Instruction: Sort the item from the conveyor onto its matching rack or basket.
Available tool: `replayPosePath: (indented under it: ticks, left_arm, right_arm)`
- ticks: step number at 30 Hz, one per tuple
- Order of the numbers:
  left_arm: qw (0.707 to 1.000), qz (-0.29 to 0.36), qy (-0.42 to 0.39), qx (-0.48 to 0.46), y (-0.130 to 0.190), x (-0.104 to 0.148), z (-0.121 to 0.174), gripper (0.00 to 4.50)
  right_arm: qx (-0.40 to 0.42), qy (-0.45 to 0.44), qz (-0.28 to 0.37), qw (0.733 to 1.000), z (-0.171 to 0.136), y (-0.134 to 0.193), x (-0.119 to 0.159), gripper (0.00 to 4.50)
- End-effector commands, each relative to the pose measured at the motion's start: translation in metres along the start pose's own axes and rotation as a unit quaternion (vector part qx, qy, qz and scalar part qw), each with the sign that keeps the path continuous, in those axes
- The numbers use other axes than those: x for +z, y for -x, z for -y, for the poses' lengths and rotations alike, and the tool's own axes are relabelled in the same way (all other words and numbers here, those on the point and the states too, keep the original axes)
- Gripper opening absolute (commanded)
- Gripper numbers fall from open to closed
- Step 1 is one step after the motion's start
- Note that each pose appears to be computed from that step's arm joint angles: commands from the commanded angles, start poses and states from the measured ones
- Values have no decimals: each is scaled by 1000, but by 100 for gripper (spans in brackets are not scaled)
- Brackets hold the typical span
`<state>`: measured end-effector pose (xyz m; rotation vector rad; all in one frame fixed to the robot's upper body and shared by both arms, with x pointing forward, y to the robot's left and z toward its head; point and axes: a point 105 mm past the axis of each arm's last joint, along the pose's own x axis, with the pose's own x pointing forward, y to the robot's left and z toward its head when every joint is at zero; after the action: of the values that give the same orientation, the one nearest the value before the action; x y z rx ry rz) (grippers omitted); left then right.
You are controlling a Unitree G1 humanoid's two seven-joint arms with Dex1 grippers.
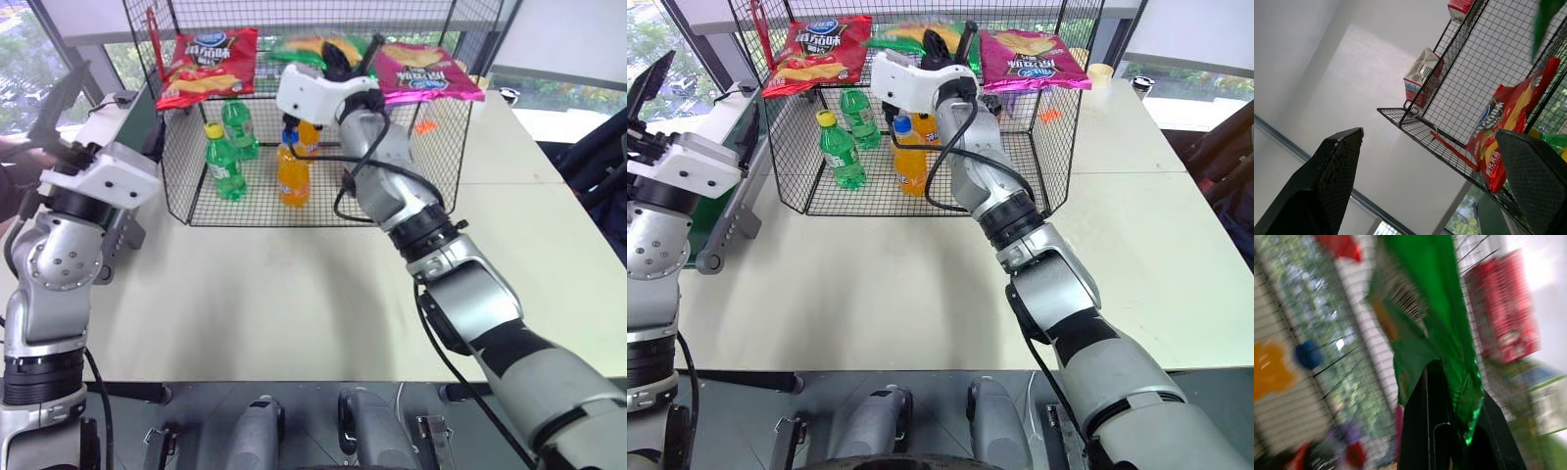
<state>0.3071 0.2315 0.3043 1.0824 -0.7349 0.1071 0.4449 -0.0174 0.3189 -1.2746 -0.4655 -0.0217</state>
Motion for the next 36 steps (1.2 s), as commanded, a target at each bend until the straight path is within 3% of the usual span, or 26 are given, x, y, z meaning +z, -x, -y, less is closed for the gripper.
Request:
replayPosePath:
  ticks: [1,16,20,26,32,36]
  left_arm:
    - [1000,16,-7,22,-3,10,-10,447]
    - [999,10,-12,34,-1,11,-15,447]
    - [999,8,-12,36,-1,11,-15,450]
    - [999,6,-11,39,0,10,-15,450]
    - [999,6,-5,40,-1,9,-14,450]
    - [999,9,0,41,-3,10,-11,450]
  right_arm:
    - [-34,-5,18,999,28,-8,24,0]
    - [1,-15,45,999,16,-19,48,0]
    - [8,-19,48,999,22,-22,46,132]
    - [17,-32,41,999,35,-24,36,432]
    - [84,-91,45,991,43,-24,24,442]
    - [167,-165,62,970,45,-25,22,442]
